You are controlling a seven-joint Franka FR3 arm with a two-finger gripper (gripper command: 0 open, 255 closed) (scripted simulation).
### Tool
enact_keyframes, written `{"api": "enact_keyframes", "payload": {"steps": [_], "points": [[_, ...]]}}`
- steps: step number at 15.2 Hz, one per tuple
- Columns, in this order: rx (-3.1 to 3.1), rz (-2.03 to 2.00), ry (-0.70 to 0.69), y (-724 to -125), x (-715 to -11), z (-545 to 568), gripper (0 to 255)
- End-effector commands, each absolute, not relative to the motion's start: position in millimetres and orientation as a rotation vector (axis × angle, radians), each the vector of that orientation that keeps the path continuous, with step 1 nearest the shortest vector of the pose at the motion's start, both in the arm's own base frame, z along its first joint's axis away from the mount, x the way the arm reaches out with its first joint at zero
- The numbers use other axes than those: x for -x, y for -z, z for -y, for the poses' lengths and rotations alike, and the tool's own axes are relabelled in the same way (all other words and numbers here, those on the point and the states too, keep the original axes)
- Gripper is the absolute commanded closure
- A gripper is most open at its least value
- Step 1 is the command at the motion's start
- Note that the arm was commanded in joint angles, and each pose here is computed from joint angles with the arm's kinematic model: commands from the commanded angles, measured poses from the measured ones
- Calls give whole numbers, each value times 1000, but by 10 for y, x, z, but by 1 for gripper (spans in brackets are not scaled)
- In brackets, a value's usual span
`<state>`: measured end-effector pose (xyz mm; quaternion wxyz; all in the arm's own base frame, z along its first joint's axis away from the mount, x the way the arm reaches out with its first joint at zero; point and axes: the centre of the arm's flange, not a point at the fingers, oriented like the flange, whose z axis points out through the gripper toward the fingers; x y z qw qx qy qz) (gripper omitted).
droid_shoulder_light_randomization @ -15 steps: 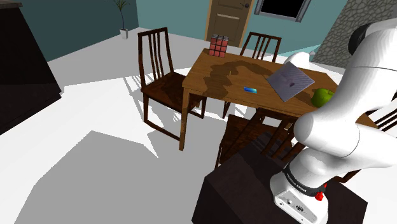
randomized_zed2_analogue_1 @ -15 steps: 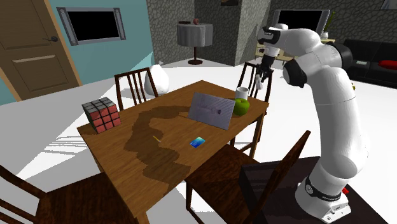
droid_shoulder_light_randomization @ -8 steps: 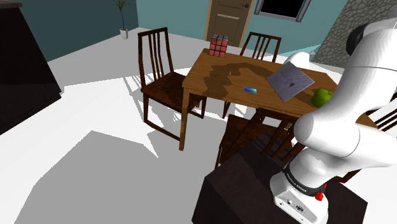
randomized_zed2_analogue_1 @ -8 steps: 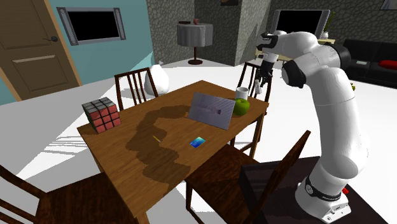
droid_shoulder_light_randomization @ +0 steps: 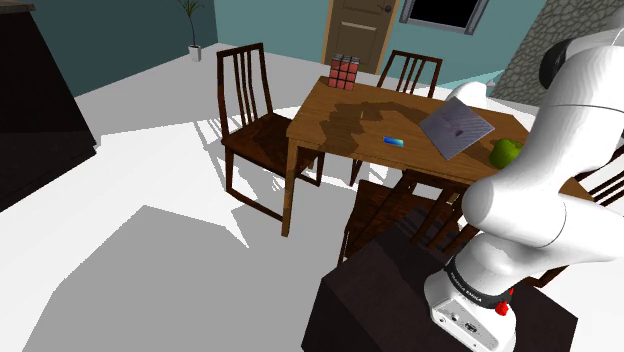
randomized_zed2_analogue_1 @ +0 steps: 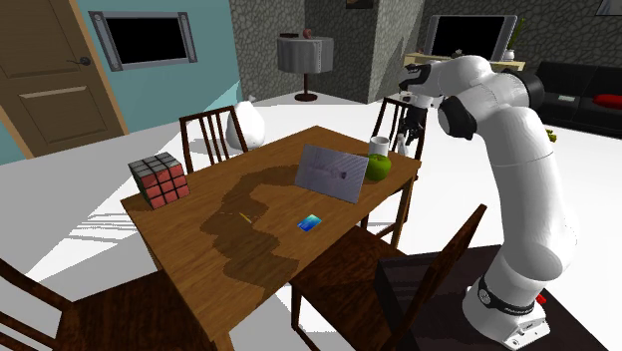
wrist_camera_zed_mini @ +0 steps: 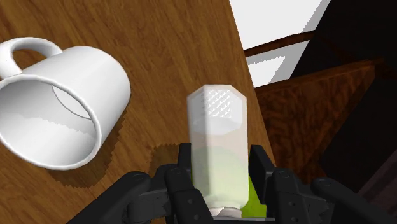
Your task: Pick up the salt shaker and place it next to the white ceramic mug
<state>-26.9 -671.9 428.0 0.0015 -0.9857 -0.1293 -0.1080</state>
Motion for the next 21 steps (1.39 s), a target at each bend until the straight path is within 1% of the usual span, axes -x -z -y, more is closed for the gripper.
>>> {"api": "enact_keyframes", "payload": {"steps": [1, 14, 21], "points": [[3094, 406, 339, -4176, 273, 6726, 255], [3094, 406, 339, -3475, 273, 6726, 255], [3094, 406, 339, -3475, 273, 6726, 255]]}}
